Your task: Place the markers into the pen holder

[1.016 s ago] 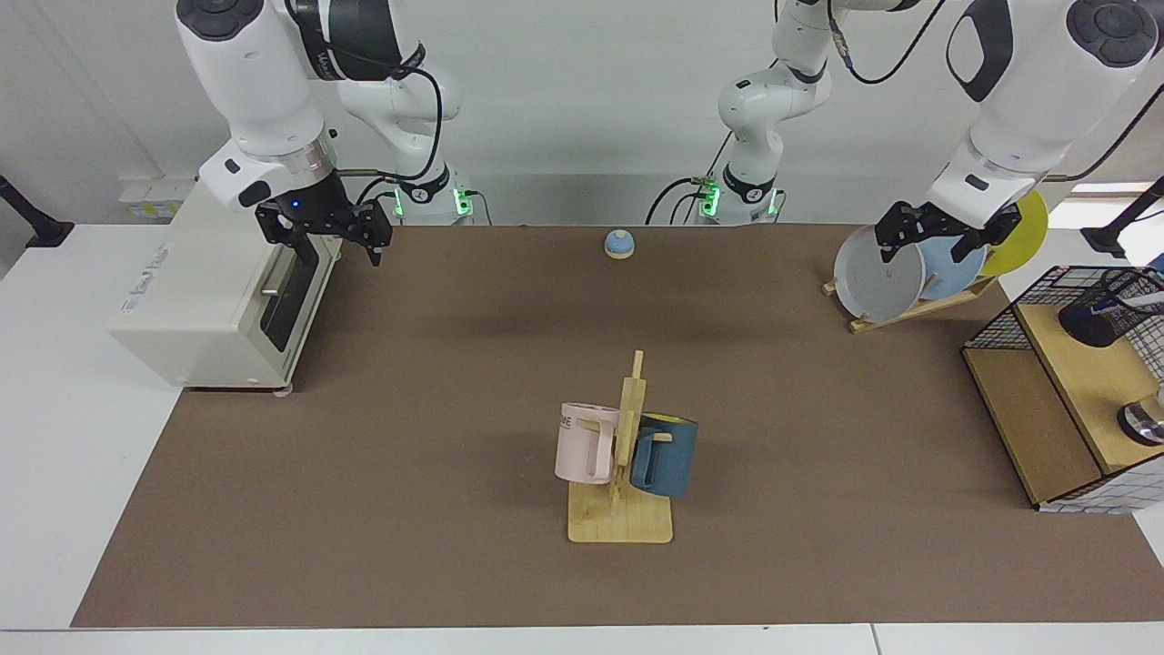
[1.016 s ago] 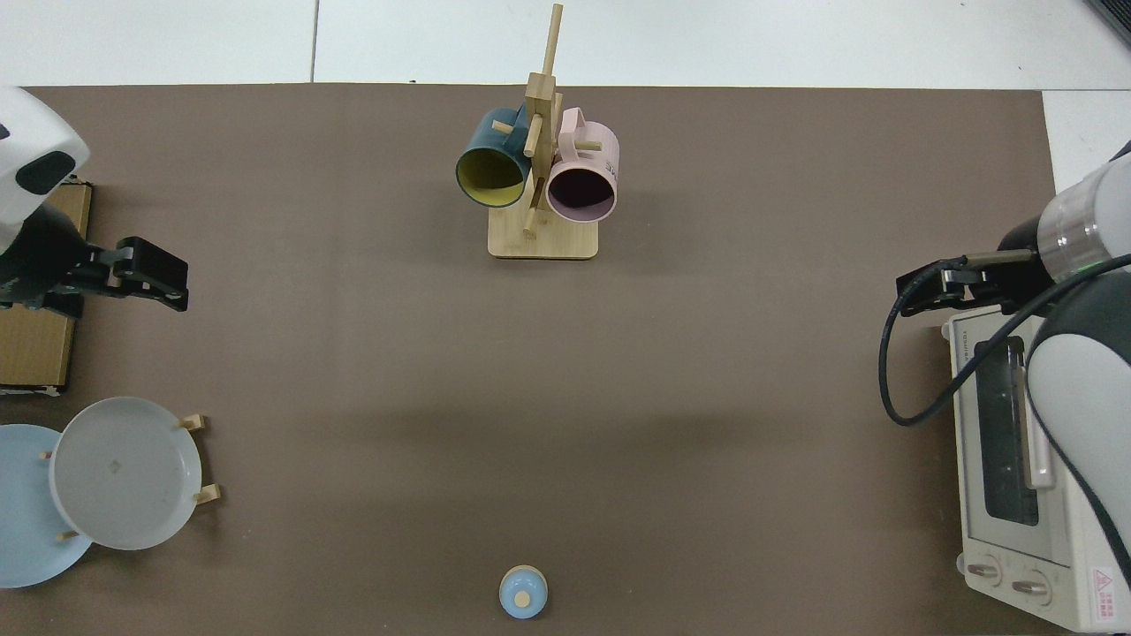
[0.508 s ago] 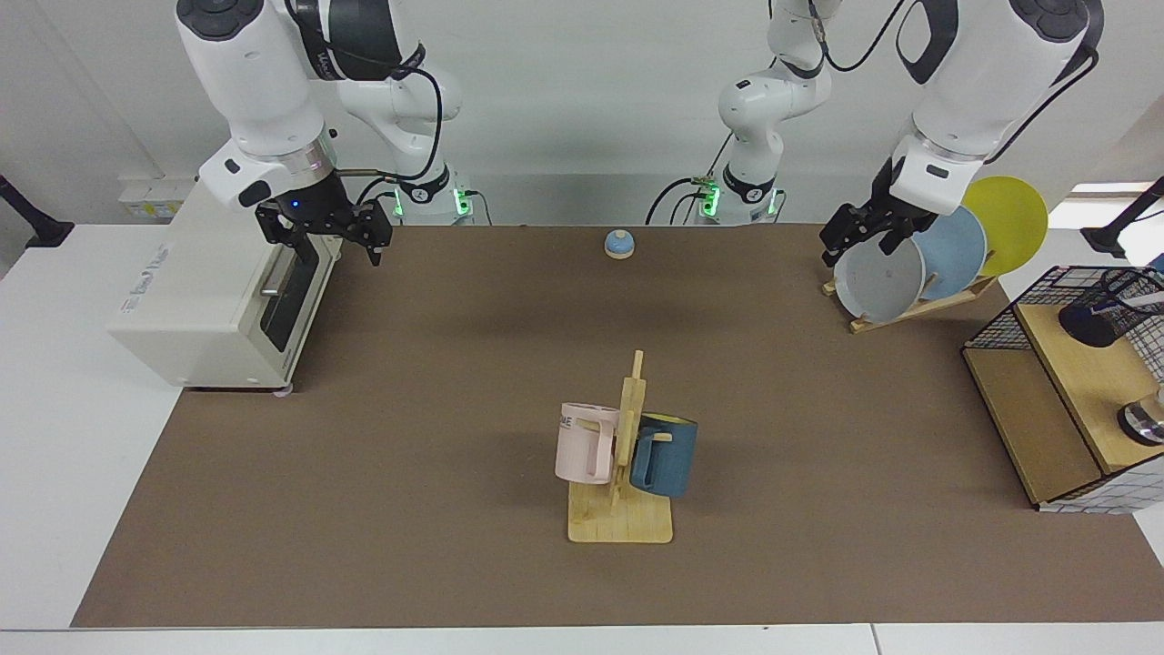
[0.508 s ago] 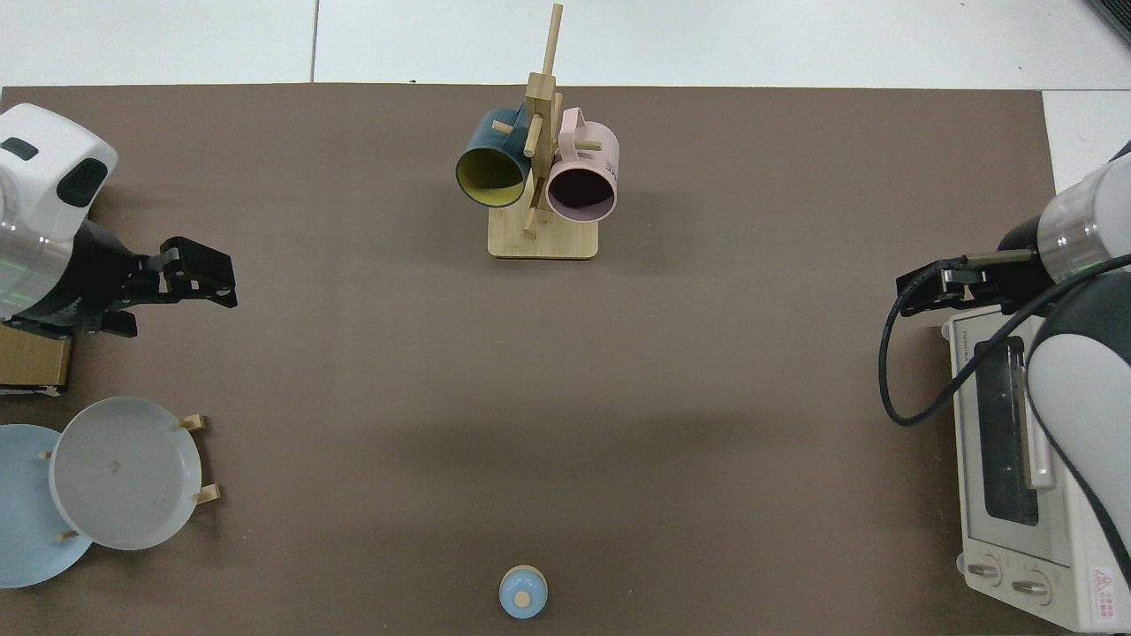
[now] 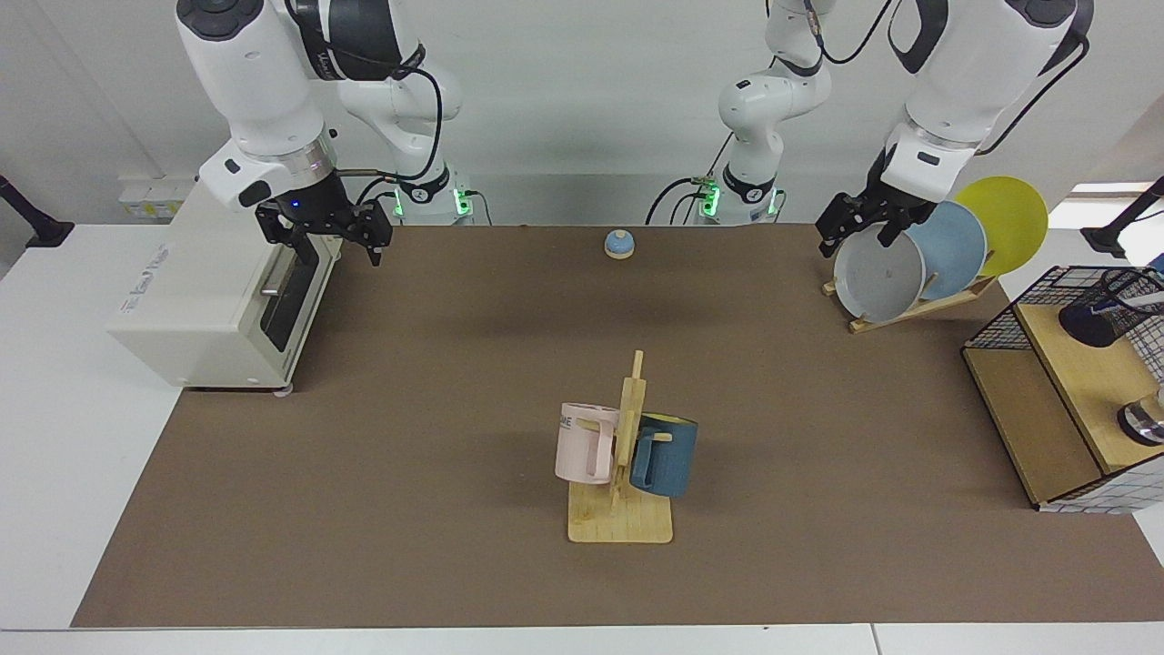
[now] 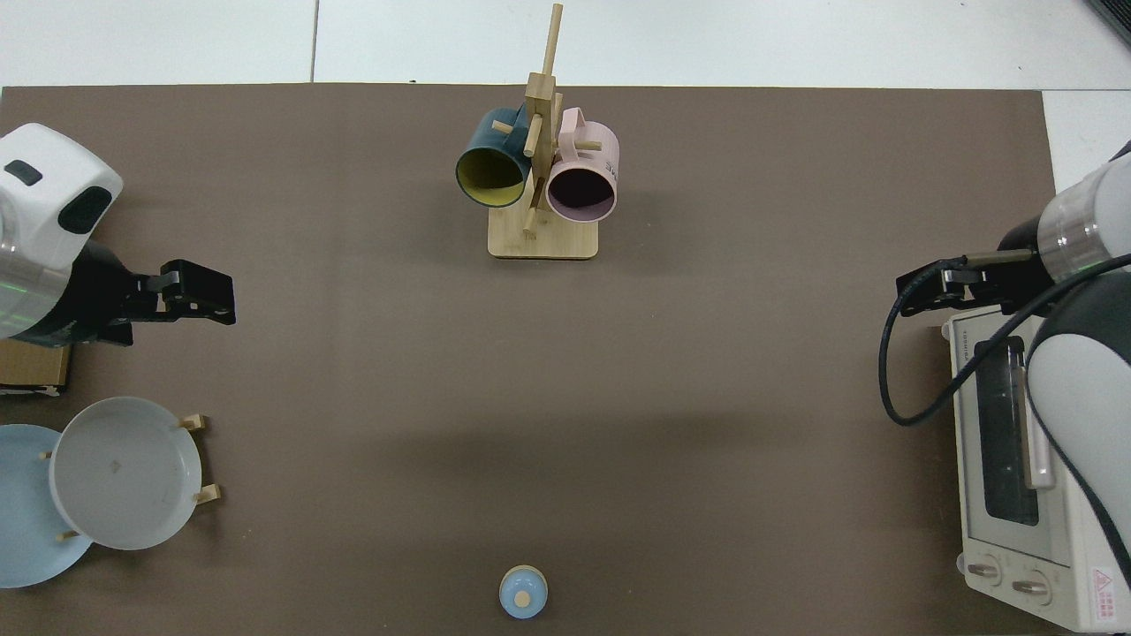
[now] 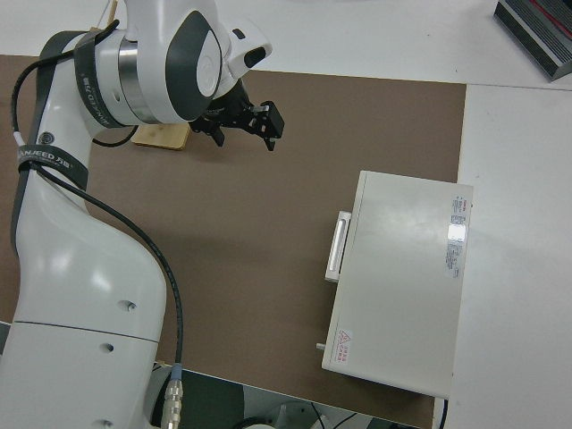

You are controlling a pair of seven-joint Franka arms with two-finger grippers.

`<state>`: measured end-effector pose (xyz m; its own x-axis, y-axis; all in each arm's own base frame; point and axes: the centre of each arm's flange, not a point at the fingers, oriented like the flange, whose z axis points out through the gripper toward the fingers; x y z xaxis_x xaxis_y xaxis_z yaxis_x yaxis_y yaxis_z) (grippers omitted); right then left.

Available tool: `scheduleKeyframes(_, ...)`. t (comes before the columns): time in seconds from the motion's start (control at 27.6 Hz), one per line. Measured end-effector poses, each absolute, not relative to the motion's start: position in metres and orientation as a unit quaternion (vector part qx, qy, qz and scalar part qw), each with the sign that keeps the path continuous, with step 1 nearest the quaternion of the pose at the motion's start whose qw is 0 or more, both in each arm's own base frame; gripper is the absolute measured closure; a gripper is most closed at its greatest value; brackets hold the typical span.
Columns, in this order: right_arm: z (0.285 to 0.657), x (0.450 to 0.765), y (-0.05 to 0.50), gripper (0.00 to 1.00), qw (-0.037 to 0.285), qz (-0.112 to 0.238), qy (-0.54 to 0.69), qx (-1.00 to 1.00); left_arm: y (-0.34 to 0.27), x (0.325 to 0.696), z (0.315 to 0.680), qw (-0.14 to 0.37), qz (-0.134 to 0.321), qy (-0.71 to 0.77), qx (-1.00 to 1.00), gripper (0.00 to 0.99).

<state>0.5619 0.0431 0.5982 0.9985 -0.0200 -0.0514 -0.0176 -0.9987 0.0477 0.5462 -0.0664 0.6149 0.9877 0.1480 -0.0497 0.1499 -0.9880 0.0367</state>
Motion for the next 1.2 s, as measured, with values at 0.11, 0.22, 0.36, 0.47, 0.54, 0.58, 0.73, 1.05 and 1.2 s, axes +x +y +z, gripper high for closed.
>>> scheduleKeyframes(0.11, 0.598, 0.562, 0.043, 0.00, 0.024, -0.026, -0.009, 0.999, -0.061, 0.546, 0.617, 0.020, -0.021, 0.076, 0.997, 0.000)
scheduleKeyframes(0.22, 0.598, 0.562, 0.043, 0.00, 0.024, -0.026, -0.009, 0.999, -0.051, 0.546, 0.619, 0.021, -0.018, 0.078, 0.997, 0.000)
scheduleKeyframes(0.36, 0.598, 0.562, 0.043, 0.00, 0.024, -0.026, -0.009, 0.999, -0.045, 0.546, 0.621, 0.022, -0.015, 0.063, 0.998, 0.000)
scheduleKeyframes(0.47, 0.598, 0.562, 0.043, 0.00, 0.024, -0.026, -0.009, 0.999, -0.046, 0.546, 0.621, 0.023, -0.013, 0.051, 0.998, 0.000)
scheduleKeyframes(0.54, 0.598, 0.562, 0.043, 0.00, 0.024, -0.026, -0.009, 0.999, -0.047, 0.546, 0.621, 0.023, -0.012, 0.047, 0.999, 0.000)
scheduleKeyframes(0.58, 0.598, 0.562, 0.043, 0.00, 0.024, -0.026, -0.009, 0.999, -0.048, 0.546, 0.621, 0.023, -0.011, 0.046, 0.999, 0.000)
scheduleKeyframes(0.73, 0.598, 0.562, 0.043, 0.00, 0.024, -0.026, -0.009, 0.999, -0.050, 0.546, 0.622, 0.024, -0.009, 0.042, 0.999, 0.000)
scheduleKeyframes(1.05, 0.598, 0.562, 0.043, 0.00, 0.024, -0.026, -0.009, 0.999, -0.051, 0.547, 0.622, 0.025, -0.007, 0.036, 0.999, 0.000)
scheduleKeyframes(1.2, 0.598, 0.562, 0.043, 0.00, 0.024, -0.026, -0.009, 0.999, -0.052, 0.547, 0.622, 0.025, -0.007, 0.030, 0.999, 0.000)
